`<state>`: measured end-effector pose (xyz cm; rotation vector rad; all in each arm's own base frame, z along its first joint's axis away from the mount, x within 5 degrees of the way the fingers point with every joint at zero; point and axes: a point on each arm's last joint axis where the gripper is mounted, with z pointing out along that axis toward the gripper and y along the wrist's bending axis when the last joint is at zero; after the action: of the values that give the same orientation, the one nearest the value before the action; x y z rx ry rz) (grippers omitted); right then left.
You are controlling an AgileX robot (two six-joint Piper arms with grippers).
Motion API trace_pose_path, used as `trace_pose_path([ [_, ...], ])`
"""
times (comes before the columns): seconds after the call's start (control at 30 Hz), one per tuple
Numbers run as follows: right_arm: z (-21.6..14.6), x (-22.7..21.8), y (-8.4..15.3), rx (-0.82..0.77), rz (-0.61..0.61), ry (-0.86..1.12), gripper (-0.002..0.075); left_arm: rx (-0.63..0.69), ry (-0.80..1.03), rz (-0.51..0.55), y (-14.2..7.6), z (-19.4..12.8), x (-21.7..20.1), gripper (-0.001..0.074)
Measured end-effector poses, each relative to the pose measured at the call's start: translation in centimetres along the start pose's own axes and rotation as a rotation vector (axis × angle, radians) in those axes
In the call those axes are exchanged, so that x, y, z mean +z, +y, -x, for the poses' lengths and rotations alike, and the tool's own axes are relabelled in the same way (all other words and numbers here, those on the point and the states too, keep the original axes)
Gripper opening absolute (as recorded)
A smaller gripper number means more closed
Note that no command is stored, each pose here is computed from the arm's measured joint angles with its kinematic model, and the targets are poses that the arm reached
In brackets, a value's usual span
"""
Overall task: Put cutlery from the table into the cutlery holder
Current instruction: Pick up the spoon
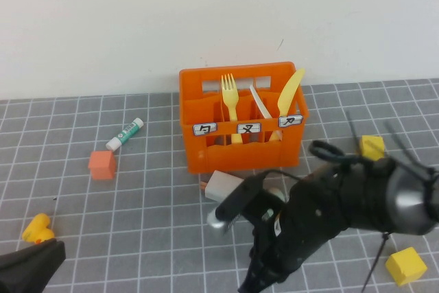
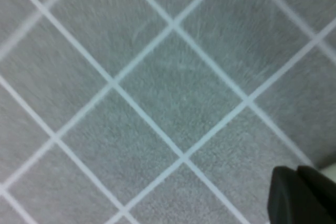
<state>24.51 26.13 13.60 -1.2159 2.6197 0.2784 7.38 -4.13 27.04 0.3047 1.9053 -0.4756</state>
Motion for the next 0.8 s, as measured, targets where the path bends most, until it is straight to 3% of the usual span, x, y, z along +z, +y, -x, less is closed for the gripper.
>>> trace_pose_path([
  [0.37,-1.0,1.7,-0.4,0.012,-0.028,0.102,-0.0001,-0.002,0.000,-0.001,0.0,0.0,0.0,0.0000],
  [0.63,1.5,-2.8,-0.8,-0.007,-0.100,-0.042,-0.0001,-0.002,0.000,-0.001,0.0,0.0,0.0,0.0000],
  [0.73,3.3,-4.6,-2.2,0.071,-0.139,-0.123,0.0014,-0.002,0.000,-0.001,0.0,0.0,0.0,0.0000],
  [0.8,4.1,-5.1,-3.7,0.143,-0.153,-0.149,0.0074,-0.002,0.000,-0.001,0.0,0.0,0.0,0.0000],
])
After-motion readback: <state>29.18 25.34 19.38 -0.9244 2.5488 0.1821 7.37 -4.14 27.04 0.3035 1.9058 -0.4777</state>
